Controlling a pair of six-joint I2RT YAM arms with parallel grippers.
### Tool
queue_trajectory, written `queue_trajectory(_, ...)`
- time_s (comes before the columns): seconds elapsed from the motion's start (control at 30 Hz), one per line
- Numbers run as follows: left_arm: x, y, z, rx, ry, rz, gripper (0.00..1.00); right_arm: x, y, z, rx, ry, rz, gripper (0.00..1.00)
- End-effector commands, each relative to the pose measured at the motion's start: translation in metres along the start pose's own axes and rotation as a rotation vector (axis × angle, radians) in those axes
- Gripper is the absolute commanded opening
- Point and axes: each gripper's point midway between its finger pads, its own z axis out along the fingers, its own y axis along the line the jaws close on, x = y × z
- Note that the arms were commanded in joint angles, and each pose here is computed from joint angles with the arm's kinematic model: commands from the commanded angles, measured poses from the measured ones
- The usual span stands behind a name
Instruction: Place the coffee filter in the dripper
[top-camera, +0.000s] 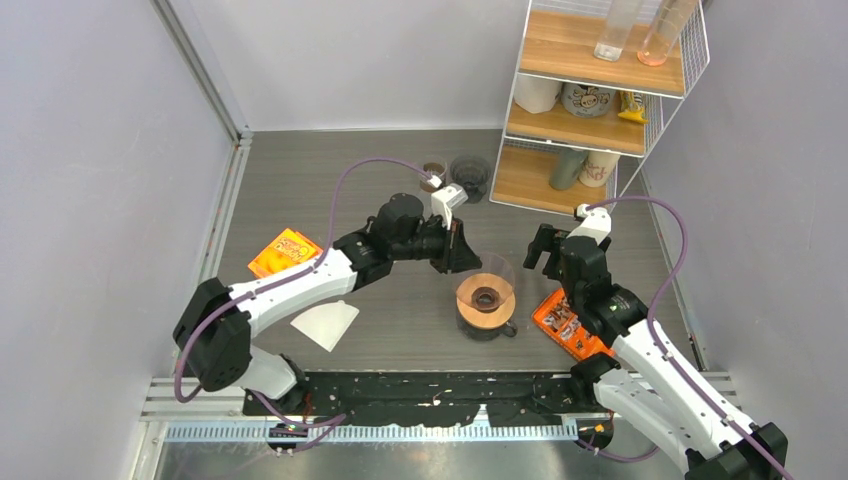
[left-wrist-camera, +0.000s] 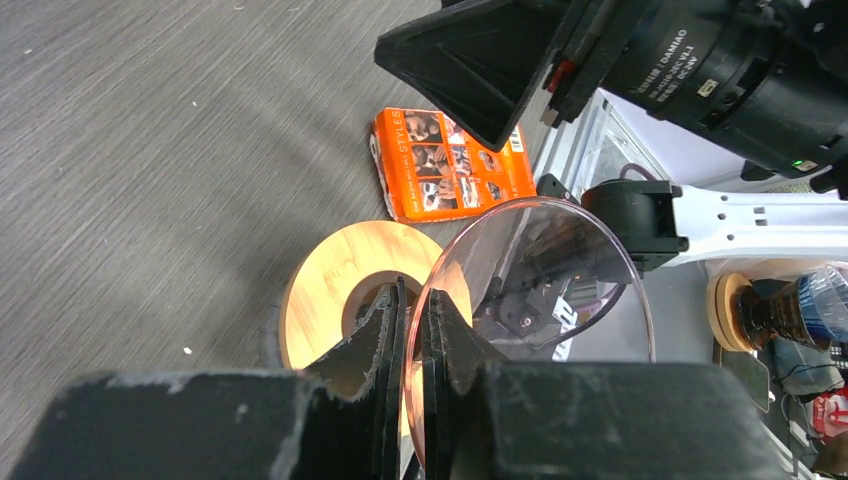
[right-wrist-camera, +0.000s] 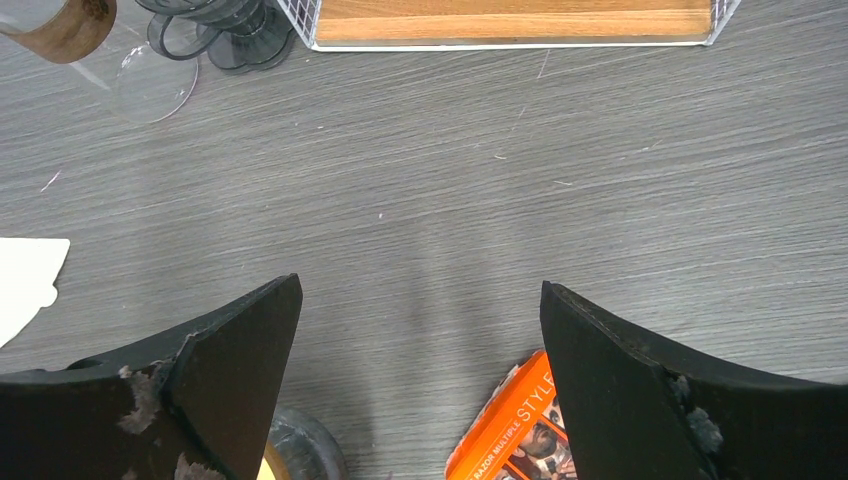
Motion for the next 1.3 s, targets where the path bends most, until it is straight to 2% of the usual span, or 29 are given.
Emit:
queue_trajectory(0.0, -0.018, -0.016, 0.004, 0.055, -0.055, 0.027, 0.0, -0.013, 0.001, 0.0, -0.002, -0.054, 0.019, 0.95)
queue_trajectory(0.33, -0.003, 0.002, 0.026, 0.003, -0.017, 0.019, 0.0, -0.014, 0.001, -0.001, -0.004, -0.049, 0.012, 0.95)
queue_trajectory(0.77, 0.013, 0.024, 0.031, -0.106, 0.022, 0.066, 0.0, -0.024, 0.007, -0.008, -0.042, -0.072, 0.02, 0.95)
queue_trajectory(1.03, 0.014, 0.037, 0.025, -0.196, 0.023, 0.138, 0.0, -0.034, 0.04, -0.031, -0.241, -0.046, 0.029, 0.96)
queue_trajectory(1.27, 0.016, 0.041, 0.025, -0.213, 0.024, 0.152, 0.0, -0.04, 0.05, -0.063, -0.335, 0.006, 0.008, 0.96)
